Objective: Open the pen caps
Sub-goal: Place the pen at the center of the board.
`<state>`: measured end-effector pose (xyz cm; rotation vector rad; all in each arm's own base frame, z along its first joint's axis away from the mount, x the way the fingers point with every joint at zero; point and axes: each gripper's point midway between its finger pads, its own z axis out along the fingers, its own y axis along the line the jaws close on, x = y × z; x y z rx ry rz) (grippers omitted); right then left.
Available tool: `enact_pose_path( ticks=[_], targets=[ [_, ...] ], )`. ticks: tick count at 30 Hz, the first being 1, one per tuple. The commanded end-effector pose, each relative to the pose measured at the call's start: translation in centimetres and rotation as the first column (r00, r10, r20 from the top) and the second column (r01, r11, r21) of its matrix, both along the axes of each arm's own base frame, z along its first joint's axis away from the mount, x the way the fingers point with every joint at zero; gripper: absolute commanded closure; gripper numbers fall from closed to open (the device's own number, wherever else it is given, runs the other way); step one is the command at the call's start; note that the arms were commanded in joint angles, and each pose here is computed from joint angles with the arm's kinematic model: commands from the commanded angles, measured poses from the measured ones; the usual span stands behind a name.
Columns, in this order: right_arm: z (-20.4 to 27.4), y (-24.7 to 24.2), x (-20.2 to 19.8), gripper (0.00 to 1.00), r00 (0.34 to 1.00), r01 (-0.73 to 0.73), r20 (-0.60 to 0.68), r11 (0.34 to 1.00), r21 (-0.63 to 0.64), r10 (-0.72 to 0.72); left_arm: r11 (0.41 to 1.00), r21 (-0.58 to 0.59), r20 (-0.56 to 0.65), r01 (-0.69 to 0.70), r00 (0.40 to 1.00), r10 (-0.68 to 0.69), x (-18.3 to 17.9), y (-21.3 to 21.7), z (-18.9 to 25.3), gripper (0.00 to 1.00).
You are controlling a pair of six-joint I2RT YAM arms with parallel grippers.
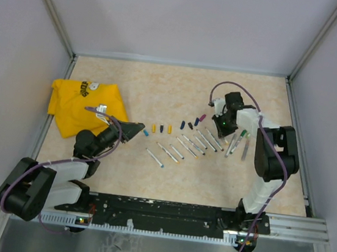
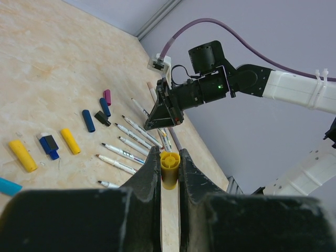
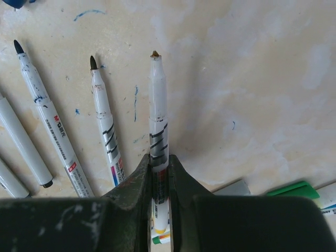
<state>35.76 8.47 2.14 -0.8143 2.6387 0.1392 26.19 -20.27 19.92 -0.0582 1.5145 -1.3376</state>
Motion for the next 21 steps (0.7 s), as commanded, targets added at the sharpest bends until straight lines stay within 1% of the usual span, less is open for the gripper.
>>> enact_pose_path(
  ticks=[1,5,12,21],
  targets=[
    [0.5,-0.7,1.1,0.87,1.0,0.019,0.022,1.0,-0.023,-0.018,1.0,-0.011,0.04,0.015,0.999,-0.014,-0.3,0.0,0.9,1.0],
    [0.7,-0.6,1.2,0.82,0.999,0.018,0.029,1.0,-0.022,-0.017,1.0,-0.014,0.037,0.025,0.999,-0.025,-0.3,-0.2,1.0,1.0],
    [1.2,-0.7,1.3,0.78,0.999,0.021,0.045,1.0,-0.017,-0.02,0.998,-0.009,0.025,0.063,0.998,-0.062,-0.5,-0.7,0.9,1.0],
    [3.3,-0.6,2.0,0.72,0.993,0.024,0.113,1.0,0.0,-0.023,0.996,-0.01,0.018,0.086,0.996,-0.086,-0.4,-1.2,1.1,1.0]
  ],
)
